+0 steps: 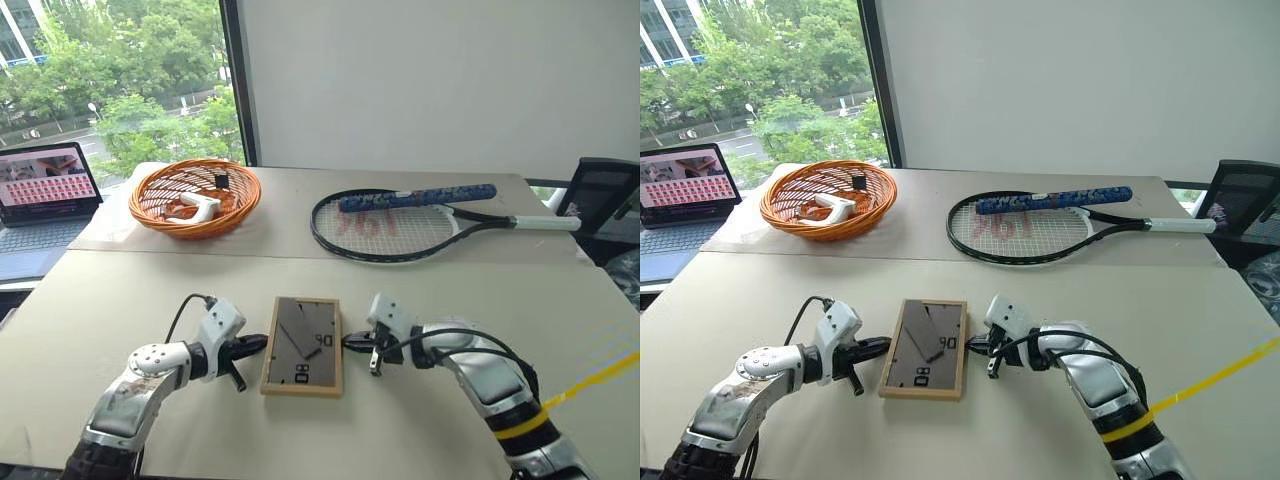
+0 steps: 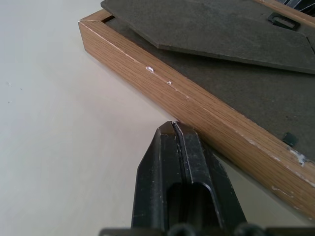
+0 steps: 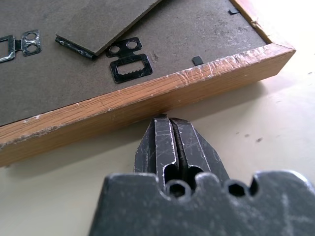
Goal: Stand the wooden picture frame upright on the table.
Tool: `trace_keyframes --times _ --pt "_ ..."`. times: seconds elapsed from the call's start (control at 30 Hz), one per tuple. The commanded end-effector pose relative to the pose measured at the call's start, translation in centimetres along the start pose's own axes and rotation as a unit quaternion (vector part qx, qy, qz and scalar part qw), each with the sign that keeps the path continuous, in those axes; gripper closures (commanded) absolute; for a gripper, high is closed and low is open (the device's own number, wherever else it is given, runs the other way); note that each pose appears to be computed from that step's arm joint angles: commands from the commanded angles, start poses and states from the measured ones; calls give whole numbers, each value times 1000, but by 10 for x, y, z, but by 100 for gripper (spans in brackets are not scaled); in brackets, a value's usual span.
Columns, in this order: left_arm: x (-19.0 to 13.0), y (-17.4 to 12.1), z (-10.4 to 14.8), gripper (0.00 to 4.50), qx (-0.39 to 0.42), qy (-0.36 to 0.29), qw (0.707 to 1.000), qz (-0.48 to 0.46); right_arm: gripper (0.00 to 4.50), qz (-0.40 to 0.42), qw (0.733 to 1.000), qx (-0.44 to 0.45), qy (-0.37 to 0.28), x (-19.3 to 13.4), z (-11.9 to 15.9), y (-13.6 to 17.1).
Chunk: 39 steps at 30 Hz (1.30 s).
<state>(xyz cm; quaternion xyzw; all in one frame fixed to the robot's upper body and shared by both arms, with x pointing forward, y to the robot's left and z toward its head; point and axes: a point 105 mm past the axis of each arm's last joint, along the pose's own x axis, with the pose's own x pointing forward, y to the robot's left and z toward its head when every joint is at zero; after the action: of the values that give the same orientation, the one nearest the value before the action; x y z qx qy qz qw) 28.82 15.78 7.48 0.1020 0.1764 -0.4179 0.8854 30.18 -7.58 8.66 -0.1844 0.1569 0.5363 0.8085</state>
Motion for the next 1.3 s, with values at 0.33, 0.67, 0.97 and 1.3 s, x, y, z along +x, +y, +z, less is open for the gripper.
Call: trace_keyframes --times 0.33,0.67,0.97,1.3 --pt "-67 33 -34 447 -176 104 976 69 450 -77 996 -54 -2 -51 10 -46" --pt "-69 -15 23 163 -388 49 911 -131 450 18 994 -108 -22 -47 12 -21" --pt "-47 -46 -2 4 -401 126 894 -153 450 56 990 -127 -13 -31 -1 -4" --pt "-8 -75 16 4 -445 68 862 -232 450 59 991 -116 -36 -13 1 6"
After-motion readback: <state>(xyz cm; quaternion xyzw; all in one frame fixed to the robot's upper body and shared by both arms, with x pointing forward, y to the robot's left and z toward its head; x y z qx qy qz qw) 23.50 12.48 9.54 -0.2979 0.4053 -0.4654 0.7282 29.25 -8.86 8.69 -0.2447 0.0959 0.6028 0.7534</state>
